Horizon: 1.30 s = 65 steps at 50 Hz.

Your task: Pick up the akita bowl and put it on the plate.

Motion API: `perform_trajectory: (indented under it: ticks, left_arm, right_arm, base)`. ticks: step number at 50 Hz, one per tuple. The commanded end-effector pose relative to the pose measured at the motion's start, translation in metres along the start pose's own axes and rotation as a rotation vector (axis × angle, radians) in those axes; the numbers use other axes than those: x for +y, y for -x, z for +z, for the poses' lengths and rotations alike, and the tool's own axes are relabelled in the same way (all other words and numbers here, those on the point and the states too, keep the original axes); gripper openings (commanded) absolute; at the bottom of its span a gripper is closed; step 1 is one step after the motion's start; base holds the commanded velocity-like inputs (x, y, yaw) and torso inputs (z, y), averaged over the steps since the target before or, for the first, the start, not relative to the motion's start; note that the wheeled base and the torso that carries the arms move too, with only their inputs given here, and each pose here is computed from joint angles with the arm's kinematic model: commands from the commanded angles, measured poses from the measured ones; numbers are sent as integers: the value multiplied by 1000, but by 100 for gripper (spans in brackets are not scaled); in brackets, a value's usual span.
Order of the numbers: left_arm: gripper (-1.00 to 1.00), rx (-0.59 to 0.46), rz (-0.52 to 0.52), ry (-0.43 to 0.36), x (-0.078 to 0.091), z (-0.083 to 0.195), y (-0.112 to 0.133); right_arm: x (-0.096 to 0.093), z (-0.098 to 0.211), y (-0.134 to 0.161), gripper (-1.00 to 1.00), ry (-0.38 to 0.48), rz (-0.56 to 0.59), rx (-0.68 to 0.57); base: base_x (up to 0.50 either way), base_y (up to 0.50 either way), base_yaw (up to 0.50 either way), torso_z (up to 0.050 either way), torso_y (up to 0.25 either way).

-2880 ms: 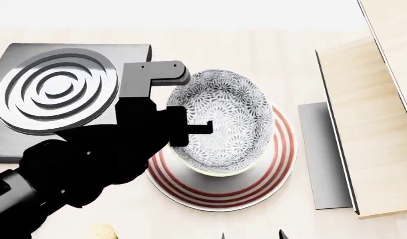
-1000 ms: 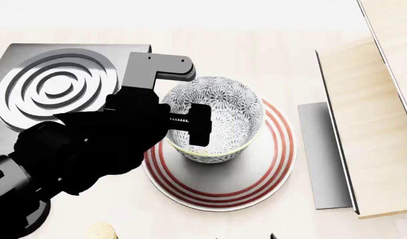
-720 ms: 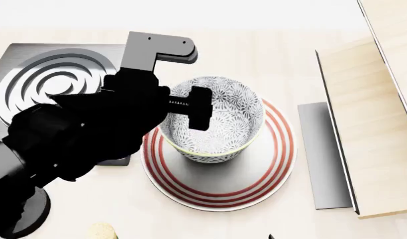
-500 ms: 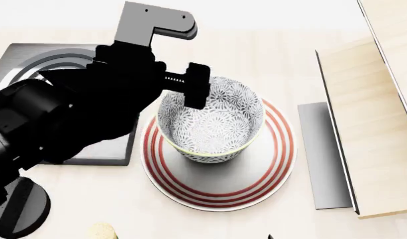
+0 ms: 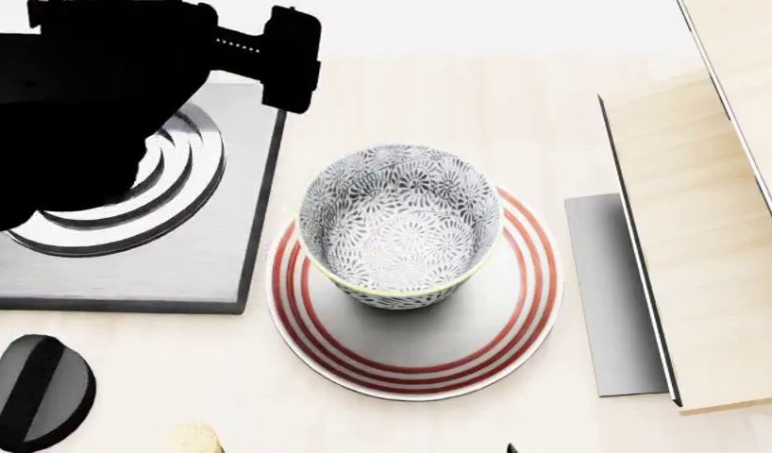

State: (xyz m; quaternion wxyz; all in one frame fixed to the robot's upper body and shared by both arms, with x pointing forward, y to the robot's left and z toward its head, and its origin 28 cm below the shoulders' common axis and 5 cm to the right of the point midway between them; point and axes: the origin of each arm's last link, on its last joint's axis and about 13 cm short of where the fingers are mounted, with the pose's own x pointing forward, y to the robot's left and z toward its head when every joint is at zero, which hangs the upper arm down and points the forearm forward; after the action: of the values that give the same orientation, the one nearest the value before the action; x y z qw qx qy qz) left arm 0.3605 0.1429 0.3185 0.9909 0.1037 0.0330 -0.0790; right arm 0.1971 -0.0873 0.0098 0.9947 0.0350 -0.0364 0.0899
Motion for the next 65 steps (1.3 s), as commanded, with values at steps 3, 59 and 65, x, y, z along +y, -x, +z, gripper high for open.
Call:
perform_trajectory:
  ticks: [3, 59, 65]
  left_arm:
    - [100, -136, 62, -43, 27, 26, 47]
    - [100, -434, 321, -48, 68, -47, 169]
    - [100, -470, 330, -45, 68, -49, 178]
  right_arm:
    - [-1, 3, 0, 100, 4, -6, -6]
    - [-15, 134, -1, 100, 180, -115, -371]
    - [-15, 151, 1, 100, 204, -128, -420]
  base:
    - [0, 0, 0, 0, 0]
    - [0, 0, 0, 0, 0]
    - [0, 0, 0, 0, 0]
